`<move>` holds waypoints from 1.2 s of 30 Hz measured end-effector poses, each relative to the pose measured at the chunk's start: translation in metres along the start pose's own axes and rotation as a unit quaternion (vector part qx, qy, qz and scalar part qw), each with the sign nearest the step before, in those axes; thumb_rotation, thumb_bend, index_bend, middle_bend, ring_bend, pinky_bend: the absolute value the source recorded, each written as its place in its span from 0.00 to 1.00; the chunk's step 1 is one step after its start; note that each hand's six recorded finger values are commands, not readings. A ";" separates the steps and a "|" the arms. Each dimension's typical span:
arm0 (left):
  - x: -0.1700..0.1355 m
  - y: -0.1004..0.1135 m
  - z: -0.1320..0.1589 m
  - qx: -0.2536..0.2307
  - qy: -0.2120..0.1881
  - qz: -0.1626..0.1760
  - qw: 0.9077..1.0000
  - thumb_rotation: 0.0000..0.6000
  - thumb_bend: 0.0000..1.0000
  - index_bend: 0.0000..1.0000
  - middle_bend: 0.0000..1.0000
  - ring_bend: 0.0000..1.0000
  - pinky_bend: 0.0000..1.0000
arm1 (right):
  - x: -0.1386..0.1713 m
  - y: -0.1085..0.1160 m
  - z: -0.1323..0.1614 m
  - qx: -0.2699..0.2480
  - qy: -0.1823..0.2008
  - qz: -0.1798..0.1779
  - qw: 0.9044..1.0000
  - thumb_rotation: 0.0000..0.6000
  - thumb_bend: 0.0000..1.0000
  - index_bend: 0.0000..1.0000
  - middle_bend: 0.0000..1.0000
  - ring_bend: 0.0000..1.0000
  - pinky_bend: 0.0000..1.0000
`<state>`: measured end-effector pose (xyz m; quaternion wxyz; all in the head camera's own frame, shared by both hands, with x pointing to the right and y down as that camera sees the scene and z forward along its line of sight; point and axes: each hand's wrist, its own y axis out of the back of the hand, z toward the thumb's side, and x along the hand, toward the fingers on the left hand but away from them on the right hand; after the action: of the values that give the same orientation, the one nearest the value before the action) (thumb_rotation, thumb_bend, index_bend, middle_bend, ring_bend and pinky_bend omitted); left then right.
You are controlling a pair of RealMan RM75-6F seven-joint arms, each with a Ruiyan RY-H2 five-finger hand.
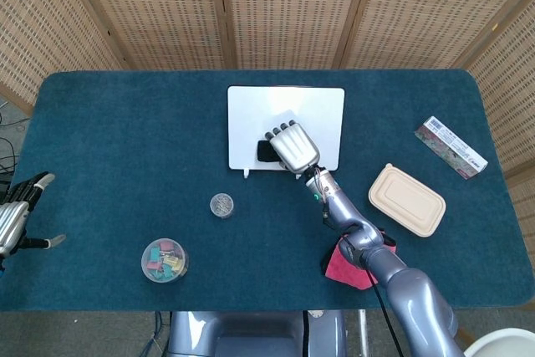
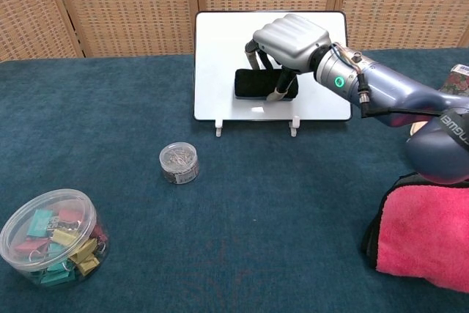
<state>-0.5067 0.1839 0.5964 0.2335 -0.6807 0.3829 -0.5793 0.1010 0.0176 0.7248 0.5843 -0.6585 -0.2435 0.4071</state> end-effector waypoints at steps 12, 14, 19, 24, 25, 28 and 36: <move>0.000 0.001 0.000 -0.002 -0.001 0.001 1.000 1.00 0.00 0.00 0.00 0.00 0.00 | 0.001 -0.010 -0.003 -0.004 -0.018 0.017 1.000 1.00 0.05 0.24 0.25 0.32 0.56; 0.000 0.001 0.000 -0.002 -0.001 0.000 1.000 1.00 0.00 0.00 0.00 0.00 0.00 | 0.002 -0.009 -0.004 -0.007 -0.019 0.011 1.000 1.00 0.03 0.23 0.25 0.31 0.56; -0.001 0.000 0.001 -0.001 -0.003 0.000 1.000 1.00 0.00 0.00 0.00 0.00 0.00 | 0.005 -0.007 -0.006 -0.010 -0.017 0.003 1.000 1.00 0.00 0.14 0.20 0.26 0.56; -0.003 0.000 0.002 0.001 -0.006 0.002 1.000 1.00 0.00 0.00 0.00 0.00 0.00 | 0.009 -0.005 -0.010 -0.008 -0.021 -0.008 1.000 1.00 0.00 0.11 0.17 0.21 0.56; -0.003 0.000 0.003 0.002 -0.007 0.002 1.000 1.00 0.00 0.00 0.00 0.00 0.00 | 0.009 -0.005 -0.011 -0.005 -0.022 -0.008 1.000 1.00 0.00 0.11 0.17 0.20 0.56; -0.004 0.000 0.004 0.002 -0.008 0.002 1.000 1.00 0.00 0.00 0.00 0.00 0.00 | 0.010 -0.006 -0.013 0.003 -0.029 -0.007 1.000 1.00 0.00 0.09 0.15 0.17 0.55; -0.004 -0.001 0.004 0.005 -0.009 0.000 1.000 1.00 0.00 0.00 0.00 0.00 0.00 | 0.015 -0.009 -0.018 0.016 -0.040 -0.008 0.999 1.00 0.00 0.06 0.10 0.07 0.52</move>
<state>-0.5024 0.1870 0.5942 0.2402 -0.6845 0.3783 -0.5751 0.1258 0.0213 0.7293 0.5880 -0.6301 -0.2650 0.4325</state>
